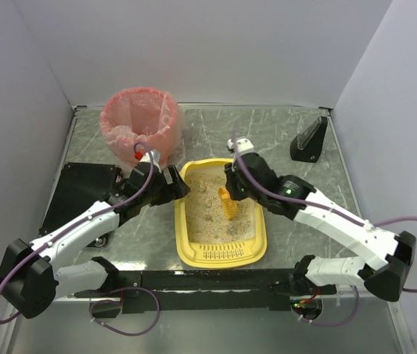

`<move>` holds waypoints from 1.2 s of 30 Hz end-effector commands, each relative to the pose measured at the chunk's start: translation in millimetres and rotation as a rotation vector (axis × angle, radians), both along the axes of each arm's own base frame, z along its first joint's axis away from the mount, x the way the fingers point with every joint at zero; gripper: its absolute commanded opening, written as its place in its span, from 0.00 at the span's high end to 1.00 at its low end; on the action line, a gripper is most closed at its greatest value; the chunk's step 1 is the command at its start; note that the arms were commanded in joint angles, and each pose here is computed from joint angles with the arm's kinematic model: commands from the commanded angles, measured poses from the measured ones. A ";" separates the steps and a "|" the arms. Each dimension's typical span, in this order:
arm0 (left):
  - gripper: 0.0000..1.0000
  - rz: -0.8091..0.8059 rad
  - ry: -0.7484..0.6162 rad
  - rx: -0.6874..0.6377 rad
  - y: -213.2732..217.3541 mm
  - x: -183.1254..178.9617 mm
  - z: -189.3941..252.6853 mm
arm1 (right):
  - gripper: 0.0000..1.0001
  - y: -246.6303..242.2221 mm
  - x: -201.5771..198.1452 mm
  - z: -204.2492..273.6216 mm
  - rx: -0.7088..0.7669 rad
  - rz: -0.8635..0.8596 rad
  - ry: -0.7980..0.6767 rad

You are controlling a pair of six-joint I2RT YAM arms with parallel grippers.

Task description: Clean the litter box

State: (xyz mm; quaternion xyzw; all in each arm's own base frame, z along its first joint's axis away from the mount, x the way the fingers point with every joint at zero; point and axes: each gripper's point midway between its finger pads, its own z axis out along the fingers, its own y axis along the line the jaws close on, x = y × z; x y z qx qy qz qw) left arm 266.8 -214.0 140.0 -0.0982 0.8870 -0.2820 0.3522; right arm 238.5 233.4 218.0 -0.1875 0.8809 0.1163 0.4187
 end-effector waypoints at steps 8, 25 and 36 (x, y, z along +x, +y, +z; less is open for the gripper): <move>0.03 -0.008 -0.042 -0.045 -7.5 4.3 19.1 | 1.00 -4.9 -11.4 -16.6 0.257 -0.260 0.181; 0.03 -0.048 0.055 0.026 -10.9 -1.9 -13.7 | 1.00 13.8 -20.8 -92.8 0.495 -0.411 0.370; 0.06 -0.076 0.107 0.003 -26.7 -5.1 -34.3 | 1.00 45.3 -13.2 -109.9 0.670 -0.284 0.338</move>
